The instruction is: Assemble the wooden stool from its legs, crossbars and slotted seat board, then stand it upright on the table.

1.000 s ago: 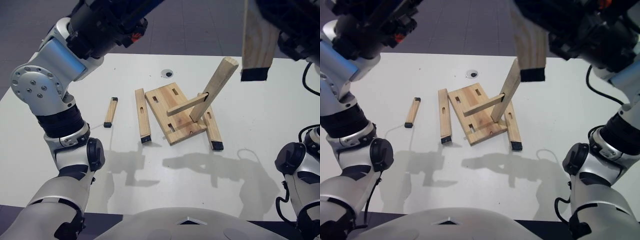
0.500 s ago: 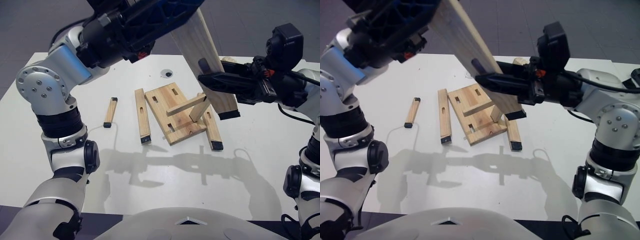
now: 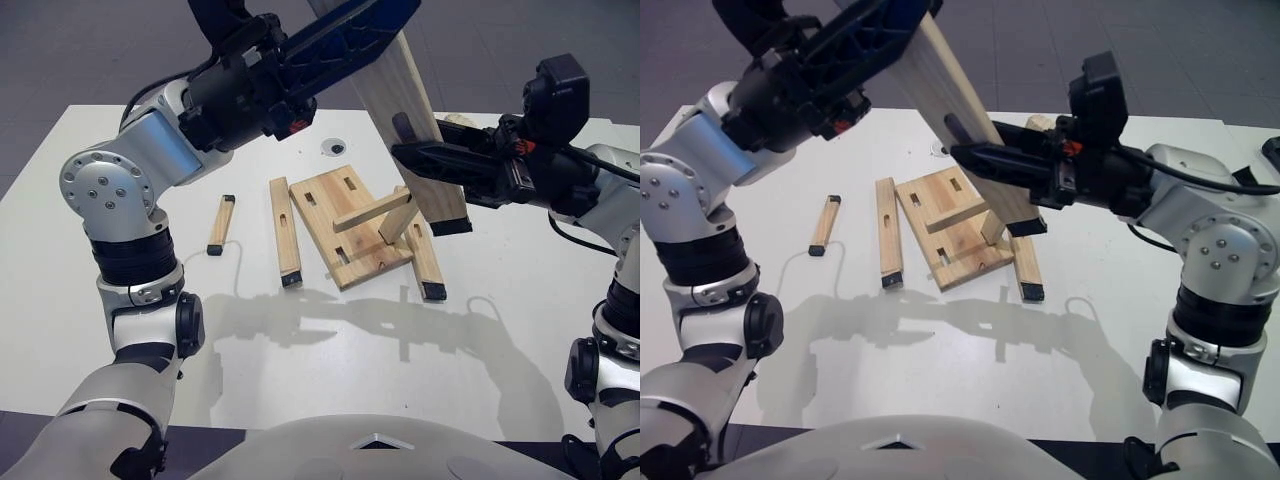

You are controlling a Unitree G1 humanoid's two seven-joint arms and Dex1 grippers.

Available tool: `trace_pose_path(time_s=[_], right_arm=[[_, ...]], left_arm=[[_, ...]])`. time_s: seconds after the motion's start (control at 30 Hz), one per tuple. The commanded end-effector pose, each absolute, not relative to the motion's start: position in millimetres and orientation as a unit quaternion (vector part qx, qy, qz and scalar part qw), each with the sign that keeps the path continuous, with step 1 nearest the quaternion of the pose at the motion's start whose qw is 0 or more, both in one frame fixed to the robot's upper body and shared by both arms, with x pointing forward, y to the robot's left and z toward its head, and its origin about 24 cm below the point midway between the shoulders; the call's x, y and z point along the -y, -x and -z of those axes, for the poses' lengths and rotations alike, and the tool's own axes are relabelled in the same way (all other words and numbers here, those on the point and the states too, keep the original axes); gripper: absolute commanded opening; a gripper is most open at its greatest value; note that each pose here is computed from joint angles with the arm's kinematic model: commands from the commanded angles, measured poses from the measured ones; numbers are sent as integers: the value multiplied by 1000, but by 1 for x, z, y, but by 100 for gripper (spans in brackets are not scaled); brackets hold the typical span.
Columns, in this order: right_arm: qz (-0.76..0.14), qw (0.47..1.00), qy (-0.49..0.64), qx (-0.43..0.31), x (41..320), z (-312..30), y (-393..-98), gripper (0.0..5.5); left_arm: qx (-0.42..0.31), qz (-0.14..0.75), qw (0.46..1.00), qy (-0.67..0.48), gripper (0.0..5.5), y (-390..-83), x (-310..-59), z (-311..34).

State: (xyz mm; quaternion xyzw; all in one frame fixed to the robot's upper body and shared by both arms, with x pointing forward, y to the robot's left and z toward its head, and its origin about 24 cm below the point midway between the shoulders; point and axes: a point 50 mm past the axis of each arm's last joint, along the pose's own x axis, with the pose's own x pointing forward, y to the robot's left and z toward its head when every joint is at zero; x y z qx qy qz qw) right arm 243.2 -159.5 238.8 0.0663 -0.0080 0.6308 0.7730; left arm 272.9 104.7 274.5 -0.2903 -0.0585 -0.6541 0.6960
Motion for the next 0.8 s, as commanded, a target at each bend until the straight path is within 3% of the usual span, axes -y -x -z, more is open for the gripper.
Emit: trace_pose_path(time_s=[0.03,0.1,0.4,0.8], right_arm=[[-623,779,-65,7,158,-236,-246,104],[-621,781,-63,5,158,-235,-247,104],[-591,803,-79,3,161,-232,-258,104],[-553,831,-50,-39,164,-216,-266,324]], left_arm=[[53,653,699,288,184,-272,-102,-270],[56,656,697,286,149,-271,-102,-270],[65,650,706,273,143,-269,-103,-264],[69,633,722,271,112,-272,-103,-258]])
